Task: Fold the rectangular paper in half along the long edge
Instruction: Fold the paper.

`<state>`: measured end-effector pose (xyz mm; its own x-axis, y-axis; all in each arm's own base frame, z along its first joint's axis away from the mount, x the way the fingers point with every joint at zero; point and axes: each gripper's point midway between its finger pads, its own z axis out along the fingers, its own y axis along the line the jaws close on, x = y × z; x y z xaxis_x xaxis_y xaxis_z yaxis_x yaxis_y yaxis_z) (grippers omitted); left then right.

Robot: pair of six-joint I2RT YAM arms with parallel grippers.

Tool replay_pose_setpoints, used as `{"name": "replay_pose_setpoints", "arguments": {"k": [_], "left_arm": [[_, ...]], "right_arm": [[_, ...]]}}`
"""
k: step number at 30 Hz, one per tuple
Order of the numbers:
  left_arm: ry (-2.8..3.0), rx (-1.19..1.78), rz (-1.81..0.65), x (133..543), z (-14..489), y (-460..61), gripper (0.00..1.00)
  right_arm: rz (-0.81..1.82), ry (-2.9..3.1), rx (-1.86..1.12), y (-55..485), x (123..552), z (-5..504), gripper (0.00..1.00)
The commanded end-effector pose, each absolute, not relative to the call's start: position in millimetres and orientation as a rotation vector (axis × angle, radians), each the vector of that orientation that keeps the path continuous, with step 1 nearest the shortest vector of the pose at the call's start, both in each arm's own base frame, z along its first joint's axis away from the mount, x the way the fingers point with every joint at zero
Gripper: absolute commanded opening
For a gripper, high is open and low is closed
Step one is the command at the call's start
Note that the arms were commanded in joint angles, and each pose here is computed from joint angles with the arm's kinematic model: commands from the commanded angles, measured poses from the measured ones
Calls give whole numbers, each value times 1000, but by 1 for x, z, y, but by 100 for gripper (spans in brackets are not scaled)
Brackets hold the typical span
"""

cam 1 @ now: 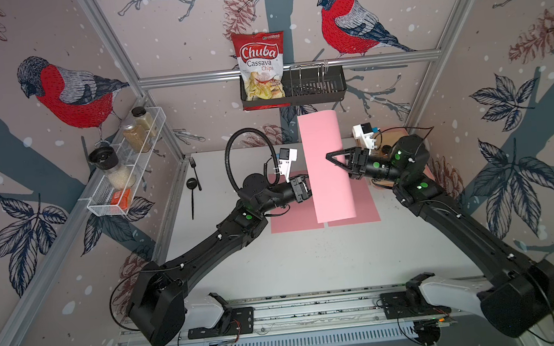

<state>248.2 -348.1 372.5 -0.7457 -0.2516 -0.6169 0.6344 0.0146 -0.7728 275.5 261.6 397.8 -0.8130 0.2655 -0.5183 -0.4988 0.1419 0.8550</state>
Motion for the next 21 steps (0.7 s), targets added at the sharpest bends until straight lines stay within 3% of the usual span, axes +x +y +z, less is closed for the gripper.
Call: {"name": "replay_pose_setpoints", "arguments": {"k": [1, 21], "left_arm": [[1636, 410, -1775, 247, 378, -345, 0], [1641, 417, -1786, 241, 376, -348, 0]], "right_arm": [[1679, 1835, -231, 258, 277, 401, 56], [1659, 1760, -160, 246, 276, 407, 55]]}}
